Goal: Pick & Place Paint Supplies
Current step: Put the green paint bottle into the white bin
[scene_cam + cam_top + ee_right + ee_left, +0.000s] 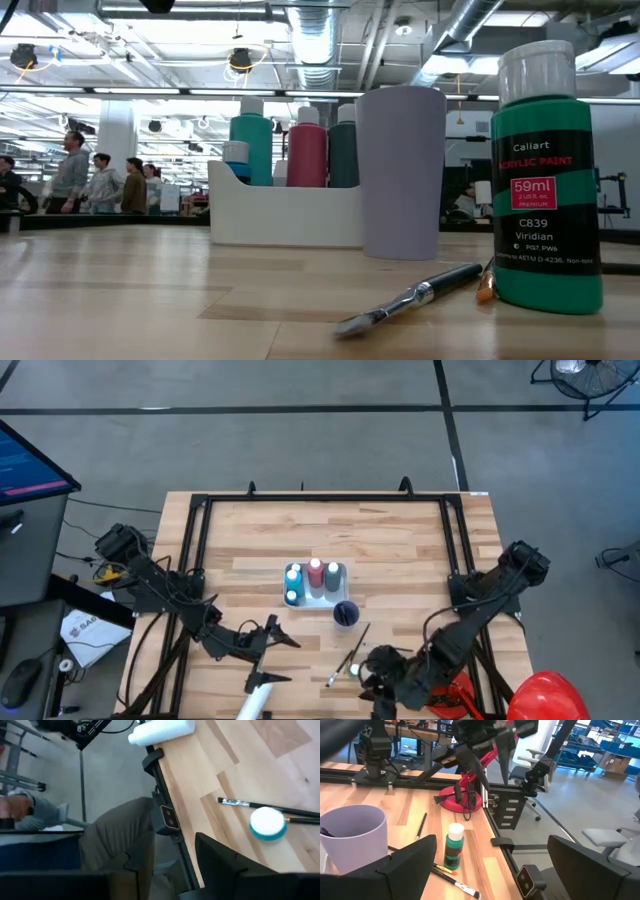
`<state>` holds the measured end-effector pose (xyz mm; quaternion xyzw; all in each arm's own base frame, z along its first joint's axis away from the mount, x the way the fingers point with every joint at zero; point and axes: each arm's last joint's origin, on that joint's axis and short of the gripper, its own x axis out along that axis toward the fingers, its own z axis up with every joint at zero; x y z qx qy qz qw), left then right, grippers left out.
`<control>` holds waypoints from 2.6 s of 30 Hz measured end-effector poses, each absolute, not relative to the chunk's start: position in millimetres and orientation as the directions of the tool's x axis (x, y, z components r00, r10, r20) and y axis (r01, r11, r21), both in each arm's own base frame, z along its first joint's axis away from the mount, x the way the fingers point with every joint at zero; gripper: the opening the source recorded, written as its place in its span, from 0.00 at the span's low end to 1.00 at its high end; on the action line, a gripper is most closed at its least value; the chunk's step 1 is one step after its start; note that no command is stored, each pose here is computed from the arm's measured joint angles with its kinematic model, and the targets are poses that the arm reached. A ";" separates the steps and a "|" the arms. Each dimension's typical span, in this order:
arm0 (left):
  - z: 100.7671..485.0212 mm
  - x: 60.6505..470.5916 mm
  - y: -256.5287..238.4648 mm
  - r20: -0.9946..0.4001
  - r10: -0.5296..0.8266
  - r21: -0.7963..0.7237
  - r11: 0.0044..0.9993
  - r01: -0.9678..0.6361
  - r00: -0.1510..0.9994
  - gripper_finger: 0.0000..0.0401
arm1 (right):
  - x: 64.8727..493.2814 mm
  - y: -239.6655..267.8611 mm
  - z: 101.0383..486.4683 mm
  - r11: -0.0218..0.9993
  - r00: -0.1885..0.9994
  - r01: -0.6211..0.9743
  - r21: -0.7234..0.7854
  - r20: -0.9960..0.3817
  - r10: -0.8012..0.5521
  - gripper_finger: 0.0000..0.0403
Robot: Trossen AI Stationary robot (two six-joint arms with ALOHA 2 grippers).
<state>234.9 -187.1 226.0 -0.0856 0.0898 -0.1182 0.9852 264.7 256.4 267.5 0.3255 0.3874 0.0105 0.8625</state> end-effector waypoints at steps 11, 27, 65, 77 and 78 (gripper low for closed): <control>225.8 235.1 -186.7 -0.159 -0.247 -0.188 0.958 0.216 0.956 0.93 | 252.0 286.3 200.7 0.919 0.656 0.289 0.268 -0.754 0.013 0.33; 225.5 235.3 -186.6 -0.161 -0.246 -0.187 0.959 0.215 0.956 0.93 | 259.7 294.5 132.1 0.762 0.631 0.577 0.295 -0.753 -0.186 0.33; 223.6 234.7 -186.0 -0.168 -0.244 -0.182 0.960 0.213 0.955 0.93 | 301.5 257.3 134.1 0.735 0.613 0.619 0.275 -0.755 -0.233 0.52; 218.3 235.4 -180.9 -0.181 -0.219 -0.195 0.964 0.183 0.959 0.93 | 304.7 254.9 134.2 0.757 0.621 0.602 0.254 -0.745 -0.244 0.39; 218.3 235.3 -181.0 -0.181 -0.219 -0.195 0.963 0.183 0.959 0.93 | 305.4 254.1 134.1 0.756 0.621 0.604 0.253 -0.744 -0.247 0.38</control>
